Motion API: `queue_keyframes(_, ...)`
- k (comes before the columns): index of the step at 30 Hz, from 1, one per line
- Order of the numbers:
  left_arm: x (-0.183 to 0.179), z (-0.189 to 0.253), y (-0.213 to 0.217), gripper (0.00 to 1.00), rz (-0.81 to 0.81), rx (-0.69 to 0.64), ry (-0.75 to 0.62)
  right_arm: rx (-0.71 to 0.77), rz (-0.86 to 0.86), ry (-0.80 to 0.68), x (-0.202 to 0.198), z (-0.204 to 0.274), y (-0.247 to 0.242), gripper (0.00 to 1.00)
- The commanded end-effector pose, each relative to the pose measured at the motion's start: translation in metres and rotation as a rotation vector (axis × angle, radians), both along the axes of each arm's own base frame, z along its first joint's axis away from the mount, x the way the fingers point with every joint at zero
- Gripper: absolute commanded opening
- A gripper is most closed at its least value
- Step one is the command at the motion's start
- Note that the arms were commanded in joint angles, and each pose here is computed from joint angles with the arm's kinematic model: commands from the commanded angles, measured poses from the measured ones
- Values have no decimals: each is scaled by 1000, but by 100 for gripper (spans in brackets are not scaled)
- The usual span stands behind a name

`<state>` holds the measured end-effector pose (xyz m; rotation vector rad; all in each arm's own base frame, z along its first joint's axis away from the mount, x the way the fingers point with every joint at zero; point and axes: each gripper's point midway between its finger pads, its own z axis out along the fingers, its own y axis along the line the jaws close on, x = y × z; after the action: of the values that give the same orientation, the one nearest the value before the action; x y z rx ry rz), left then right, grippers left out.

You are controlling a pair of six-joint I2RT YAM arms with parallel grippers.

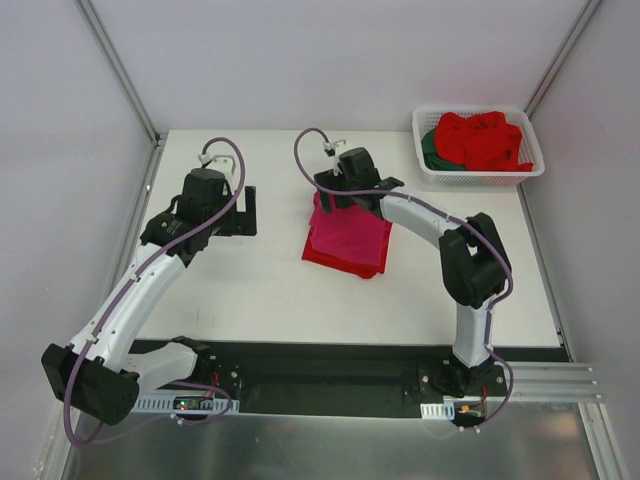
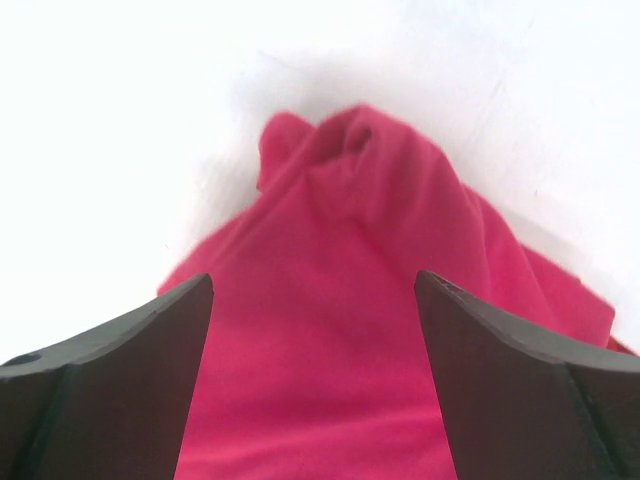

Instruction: Fold and stack the t-shirts

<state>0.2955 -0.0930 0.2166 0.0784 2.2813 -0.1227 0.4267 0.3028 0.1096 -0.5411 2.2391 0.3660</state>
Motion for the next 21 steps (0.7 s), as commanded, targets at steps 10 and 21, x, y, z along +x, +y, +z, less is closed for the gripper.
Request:
queue_keyframes(10, -19, -9, -6, 99, -64, -37, 28, -42, 58, 45, 25, -34, 32, 96)
queue_keyframes(21, -21, -16, -13, 99, -91, -53, 58, -159, 48, 44, 17, -45, 20, 96)
